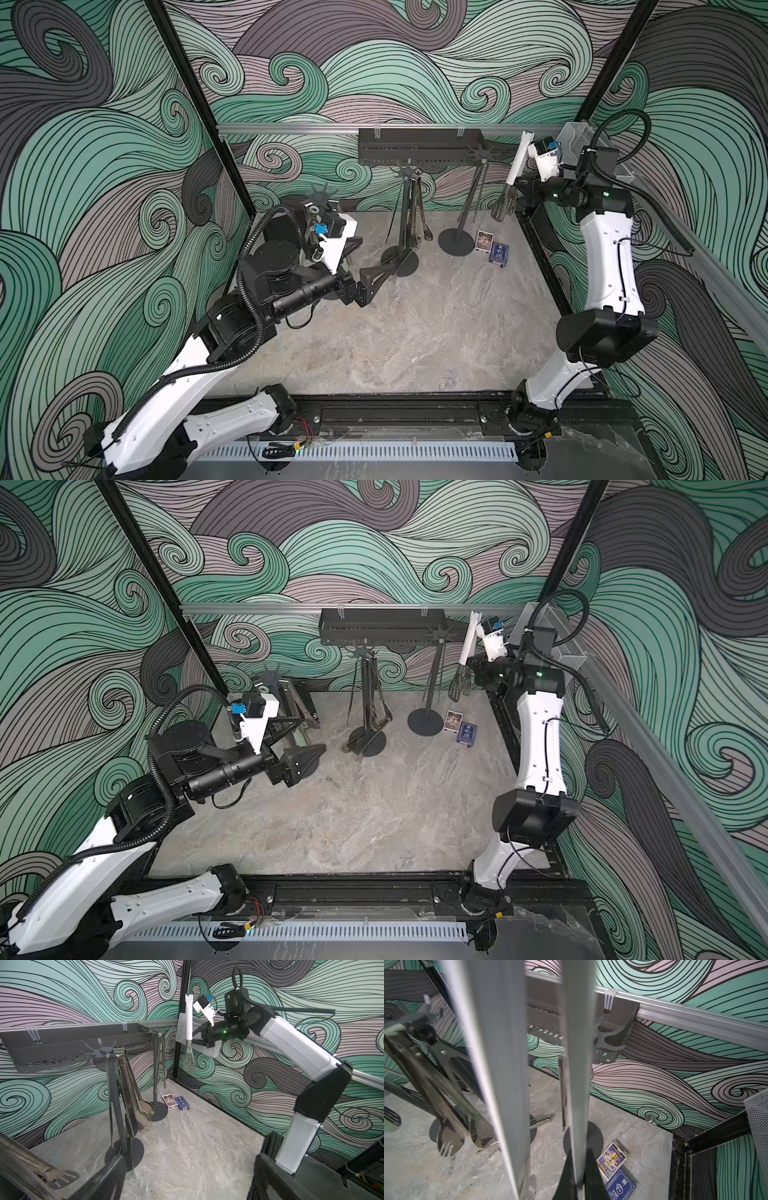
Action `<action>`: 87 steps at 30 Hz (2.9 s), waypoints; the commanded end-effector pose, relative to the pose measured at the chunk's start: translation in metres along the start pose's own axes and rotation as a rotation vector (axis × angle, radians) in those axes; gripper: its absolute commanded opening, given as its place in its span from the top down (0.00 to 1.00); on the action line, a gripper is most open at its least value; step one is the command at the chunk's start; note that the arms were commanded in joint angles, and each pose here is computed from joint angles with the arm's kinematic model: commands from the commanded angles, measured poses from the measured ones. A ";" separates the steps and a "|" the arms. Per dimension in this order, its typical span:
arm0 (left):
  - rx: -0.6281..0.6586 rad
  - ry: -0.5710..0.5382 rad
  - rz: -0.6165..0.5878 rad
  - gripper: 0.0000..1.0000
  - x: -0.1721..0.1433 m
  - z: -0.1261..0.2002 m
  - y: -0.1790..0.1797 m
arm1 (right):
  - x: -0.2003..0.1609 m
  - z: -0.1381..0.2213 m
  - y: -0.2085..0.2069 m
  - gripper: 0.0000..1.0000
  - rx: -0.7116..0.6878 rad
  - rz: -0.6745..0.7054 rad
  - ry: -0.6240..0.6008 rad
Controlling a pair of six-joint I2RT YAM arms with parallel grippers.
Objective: Hang food tongs on kitchen utensil racks
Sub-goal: Hang the food tongs on the rack.
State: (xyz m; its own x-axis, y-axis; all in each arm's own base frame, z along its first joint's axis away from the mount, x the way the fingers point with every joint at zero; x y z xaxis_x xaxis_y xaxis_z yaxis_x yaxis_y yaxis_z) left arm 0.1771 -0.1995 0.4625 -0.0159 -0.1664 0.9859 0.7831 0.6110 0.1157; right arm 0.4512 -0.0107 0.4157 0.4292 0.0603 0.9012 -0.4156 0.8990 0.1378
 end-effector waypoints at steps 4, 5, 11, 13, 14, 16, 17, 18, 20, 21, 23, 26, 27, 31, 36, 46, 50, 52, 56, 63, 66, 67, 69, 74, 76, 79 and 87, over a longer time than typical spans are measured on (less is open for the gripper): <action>0.046 -0.030 -0.072 0.04 0.012 0.001 0.010 | -0.002 -0.020 -0.015 1.00 0.008 0.066 0.023; 0.049 -0.028 -0.076 0.04 0.011 0.001 0.011 | -0.002 -0.024 -0.017 1.00 0.016 0.068 0.026; 0.048 -0.028 -0.086 0.04 0.009 -0.005 0.013 | -0.006 -0.040 -0.025 1.00 0.048 0.076 0.059; 0.048 -0.025 -0.086 0.04 0.008 -0.008 0.014 | -0.010 -0.044 -0.027 1.00 0.054 0.079 0.076; 0.050 -0.023 -0.086 0.04 0.007 -0.010 0.014 | -0.011 -0.045 -0.027 1.00 0.058 0.080 0.081; 0.047 -0.019 -0.084 0.04 0.006 -0.013 0.015 | -0.015 -0.047 -0.025 1.00 0.077 0.079 0.091; 0.045 -0.018 -0.084 0.04 0.006 -0.015 0.015 | -0.015 -0.047 -0.024 1.00 0.084 0.081 0.091; 0.042 -0.017 -0.082 0.04 0.005 -0.016 0.015 | -0.017 -0.046 -0.023 1.00 0.087 0.083 0.093; 0.035 -0.018 -0.079 0.05 0.005 -0.018 0.015 | -0.018 -0.045 -0.023 1.00 0.084 0.087 0.097; 0.030 -0.019 -0.078 0.05 0.005 -0.019 0.014 | -0.018 -0.046 -0.024 1.00 0.076 0.090 0.098; 0.025 -0.020 -0.075 0.05 0.005 -0.020 0.014 | -0.019 -0.046 -0.029 1.00 0.059 0.092 0.104; 0.025 -0.023 -0.075 0.05 0.005 -0.019 0.014 | -0.020 -0.048 -0.036 1.00 0.043 0.083 0.108; 0.024 -0.021 -0.075 0.05 0.004 -0.020 0.014 | -0.021 -0.049 -0.038 1.00 0.042 0.078 0.110; 0.023 -0.024 -0.077 0.05 0.004 -0.021 0.015 | -0.023 -0.053 -0.044 1.00 0.036 0.074 0.111; 0.020 -0.022 -0.079 0.05 0.003 -0.026 0.016 | -0.025 -0.060 -0.051 1.00 0.038 0.061 0.113; 0.012 -0.012 -0.078 0.05 -0.002 -0.036 0.019 | -0.027 -0.072 -0.057 1.00 0.068 0.045 0.110; 0.008 -0.011 -0.074 0.05 -0.003 -0.038 0.020 | -0.025 -0.074 -0.057 1.00 0.080 0.043 0.102; 0.005 -0.012 -0.072 0.05 -0.003 -0.039 0.020 | -0.024 -0.075 -0.058 1.00 0.082 0.042 0.097; 0.001 -0.015 -0.071 0.05 -0.003 -0.040 0.020 | -0.027 -0.079 -0.059 1.00 0.090 0.031 0.102; -0.002 -0.015 -0.066 0.05 -0.003 -0.042 0.022 | -0.023 -0.083 -0.061 1.00 0.095 0.029 0.086; -0.007 -0.013 -0.064 0.06 -0.004 -0.043 0.022 | -0.020 -0.085 -0.062 1.00 0.101 0.029 0.075; -0.007 -0.014 -0.064 0.06 -0.004 -0.043 0.022 | -0.019 -0.086 -0.062 1.00 0.102 0.028 0.072; -0.008 -0.013 -0.064 0.06 -0.004 -0.043 0.022 | -0.018 -0.087 -0.062 1.00 0.111 0.027 0.066; -0.007 -0.008 -0.060 0.06 -0.006 -0.046 0.023 | -0.017 -0.090 -0.057 1.00 0.136 0.025 0.062; -0.008 -0.006 -0.058 0.06 -0.007 -0.047 0.024 | -0.017 -0.092 -0.054 1.00 0.145 0.027 0.062; -0.010 -0.005 -0.056 0.06 -0.008 -0.048 0.024 | -0.018 -0.095 -0.052 1.00 0.150 0.028 0.065; -0.006 -0.001 -0.053 0.06 -0.009 -0.047 0.026 | -0.023 -0.104 -0.054 1.00 0.149 0.022 0.076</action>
State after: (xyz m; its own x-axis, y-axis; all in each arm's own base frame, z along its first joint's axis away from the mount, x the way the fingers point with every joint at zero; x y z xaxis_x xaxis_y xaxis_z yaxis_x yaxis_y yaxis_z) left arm 0.2263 -0.2195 0.4476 -0.0510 -0.2163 0.9750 0.7839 0.5962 0.1732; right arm 0.5456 -0.0207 0.3396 0.4915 0.1243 0.8619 -0.5215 0.8347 0.1769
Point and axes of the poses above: each gripper's point midway between its finger pads, its own z axis back along the fingers, its own y axis along the line the jaws close on, x = y × z, the point moved 4 cm from there along z, back along the fingers, and after that the axes turned 14 degrees about -z, right-handed, at the moved point
